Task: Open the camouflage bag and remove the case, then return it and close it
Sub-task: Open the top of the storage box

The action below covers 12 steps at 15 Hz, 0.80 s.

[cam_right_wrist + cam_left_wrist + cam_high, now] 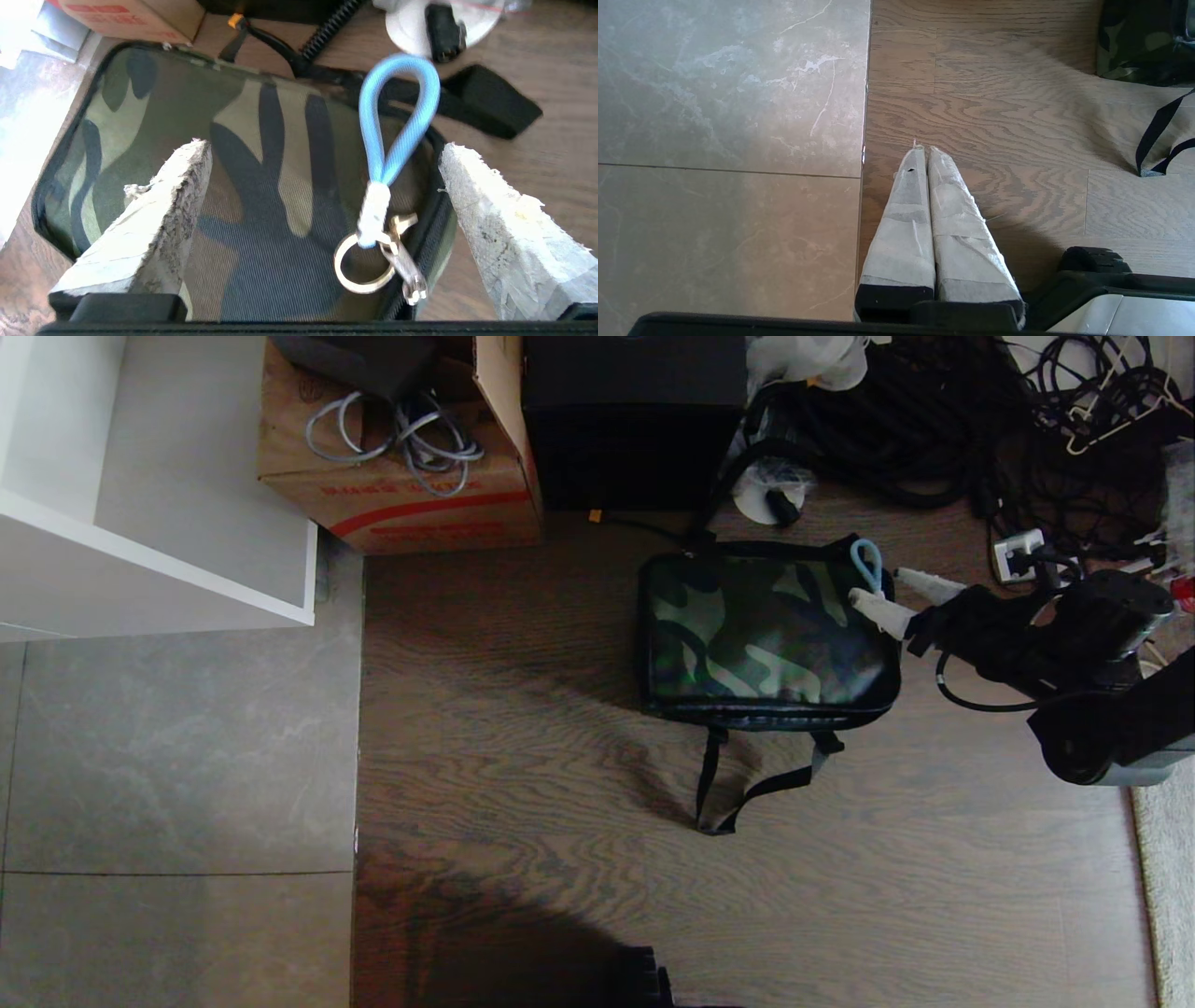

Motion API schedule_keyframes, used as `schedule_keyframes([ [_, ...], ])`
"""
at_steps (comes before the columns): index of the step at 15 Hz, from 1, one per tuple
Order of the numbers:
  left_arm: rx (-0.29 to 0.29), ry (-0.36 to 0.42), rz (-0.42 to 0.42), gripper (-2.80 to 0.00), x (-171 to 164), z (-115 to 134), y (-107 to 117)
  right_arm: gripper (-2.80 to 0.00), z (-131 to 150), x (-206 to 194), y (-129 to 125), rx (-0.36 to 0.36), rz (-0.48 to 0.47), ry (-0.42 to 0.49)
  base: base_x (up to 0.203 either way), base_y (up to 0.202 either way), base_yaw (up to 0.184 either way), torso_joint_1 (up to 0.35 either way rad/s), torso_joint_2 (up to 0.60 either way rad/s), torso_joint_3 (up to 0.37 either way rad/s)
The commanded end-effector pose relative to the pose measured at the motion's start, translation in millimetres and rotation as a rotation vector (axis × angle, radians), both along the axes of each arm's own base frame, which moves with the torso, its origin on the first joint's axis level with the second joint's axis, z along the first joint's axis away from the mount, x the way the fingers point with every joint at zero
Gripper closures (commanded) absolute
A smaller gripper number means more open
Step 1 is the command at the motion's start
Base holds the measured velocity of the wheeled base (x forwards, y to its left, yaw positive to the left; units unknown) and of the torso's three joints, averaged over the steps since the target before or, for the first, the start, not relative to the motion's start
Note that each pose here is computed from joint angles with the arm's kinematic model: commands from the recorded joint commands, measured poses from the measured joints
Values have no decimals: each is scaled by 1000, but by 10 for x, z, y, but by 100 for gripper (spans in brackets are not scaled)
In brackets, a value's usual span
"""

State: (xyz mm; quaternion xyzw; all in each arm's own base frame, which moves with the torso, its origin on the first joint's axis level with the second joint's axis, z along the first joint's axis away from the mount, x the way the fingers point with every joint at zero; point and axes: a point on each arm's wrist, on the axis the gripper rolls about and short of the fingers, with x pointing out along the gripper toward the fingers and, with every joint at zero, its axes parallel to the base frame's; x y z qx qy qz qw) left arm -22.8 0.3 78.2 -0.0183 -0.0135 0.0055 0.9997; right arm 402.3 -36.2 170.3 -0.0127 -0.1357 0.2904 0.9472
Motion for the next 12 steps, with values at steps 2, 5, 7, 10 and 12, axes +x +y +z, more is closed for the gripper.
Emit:
schedule_keyframes([
  [2, 0, 5, 2, 0, 5, -16, 0, -280, -37, -47, 14, 0, 7, 17, 0, 0, 0, 0, 0, 0],
  [5, 0, 5, 1, 0, 5, -16, 0, -280, -163, -59, 52, -26, 7, 39, 0, 0, 0, 0, 0, 0],
  [7, 0, 5, 2, 0, 5, -16, 0, -280, -226, -45, 63, -26, 8, 55, 0, 0, 0, 0, 0, 0],
  [10, 0, 5, 2, 0, 5, -16, 0, -280, -261, -18, 65, -31, 2, 46, 0, 0, 0, 0, 0, 0],
  [12, 0, 5, 2, 0, 5, -16, 0, -280, -264, -3, 70, -34, 7, 35, 0, 0, 0, 0, 0, 0],
])
